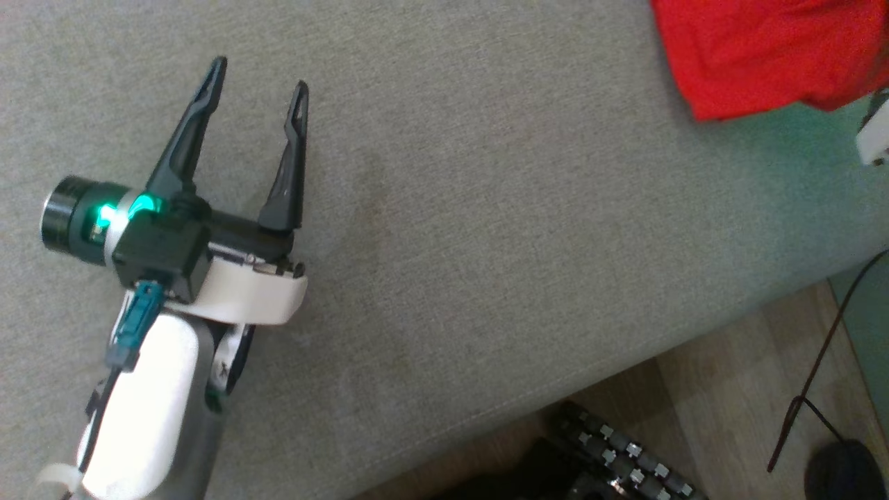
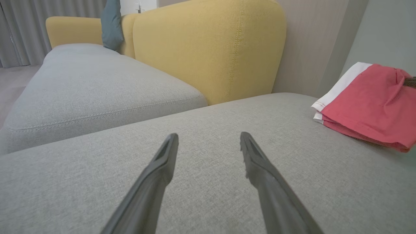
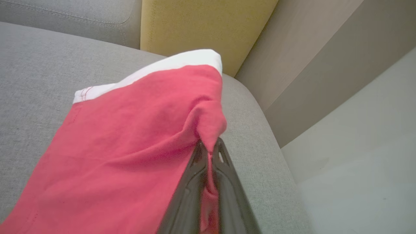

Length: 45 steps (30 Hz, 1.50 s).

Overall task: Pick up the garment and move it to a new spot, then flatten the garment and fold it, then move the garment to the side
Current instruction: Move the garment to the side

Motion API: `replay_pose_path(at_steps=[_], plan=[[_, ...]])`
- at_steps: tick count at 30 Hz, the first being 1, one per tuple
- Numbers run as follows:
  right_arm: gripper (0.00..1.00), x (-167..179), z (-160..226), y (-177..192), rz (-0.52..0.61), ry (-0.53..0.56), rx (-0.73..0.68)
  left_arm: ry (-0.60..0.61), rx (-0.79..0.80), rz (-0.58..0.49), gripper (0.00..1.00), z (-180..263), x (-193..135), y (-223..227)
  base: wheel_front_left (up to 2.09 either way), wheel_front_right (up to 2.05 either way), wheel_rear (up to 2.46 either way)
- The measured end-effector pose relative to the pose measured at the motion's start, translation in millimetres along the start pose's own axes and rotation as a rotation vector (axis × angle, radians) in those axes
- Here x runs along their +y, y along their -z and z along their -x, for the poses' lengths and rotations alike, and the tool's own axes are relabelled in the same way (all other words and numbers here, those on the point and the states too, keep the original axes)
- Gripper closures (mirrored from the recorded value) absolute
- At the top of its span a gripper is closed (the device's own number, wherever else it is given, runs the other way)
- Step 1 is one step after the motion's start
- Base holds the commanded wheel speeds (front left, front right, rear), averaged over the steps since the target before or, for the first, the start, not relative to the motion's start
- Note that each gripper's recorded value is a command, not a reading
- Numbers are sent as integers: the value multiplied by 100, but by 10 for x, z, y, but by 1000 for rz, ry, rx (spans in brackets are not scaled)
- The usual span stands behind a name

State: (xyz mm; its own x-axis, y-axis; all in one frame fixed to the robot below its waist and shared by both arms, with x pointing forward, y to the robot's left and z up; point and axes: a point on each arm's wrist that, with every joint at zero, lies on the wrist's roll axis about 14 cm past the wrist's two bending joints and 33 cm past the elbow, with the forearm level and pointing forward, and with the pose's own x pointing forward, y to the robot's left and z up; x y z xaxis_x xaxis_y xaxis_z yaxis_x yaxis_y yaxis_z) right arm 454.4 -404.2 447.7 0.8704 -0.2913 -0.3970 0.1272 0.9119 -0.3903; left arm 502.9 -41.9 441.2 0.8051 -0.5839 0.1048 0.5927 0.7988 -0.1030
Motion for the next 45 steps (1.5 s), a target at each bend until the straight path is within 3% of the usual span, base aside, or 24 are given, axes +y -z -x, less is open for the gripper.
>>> replay_pose_path(at_steps=[13,15,16,17,27,37,45], plan=[[100,-127,-258,8,-49,59,2,-28,14,3,0,-3,158,175,0,0,0],[54,-135,-294,8,-60,67,-1,-36,17,6,0,2,183,182,0,0,0],[12,-141,-307,7,-67,72,-2,-40,15,3,0,11,194,177,0,0,0],[0,-148,-312,17,-68,76,1,-43,14,0,0,20,206,171,0,0,0],[0,80,-70,93,-158,64,-68,-109,-10,0,0,123,306,-55,0,0,0],[0,1200,592,-88,-349,-149,-207,-234,50,-5,0,618,411,-210,0,0,0],[0,1702,920,-445,-457,-271,-301,-372,54,-10,0,1061,634,-406,0,0,0]])
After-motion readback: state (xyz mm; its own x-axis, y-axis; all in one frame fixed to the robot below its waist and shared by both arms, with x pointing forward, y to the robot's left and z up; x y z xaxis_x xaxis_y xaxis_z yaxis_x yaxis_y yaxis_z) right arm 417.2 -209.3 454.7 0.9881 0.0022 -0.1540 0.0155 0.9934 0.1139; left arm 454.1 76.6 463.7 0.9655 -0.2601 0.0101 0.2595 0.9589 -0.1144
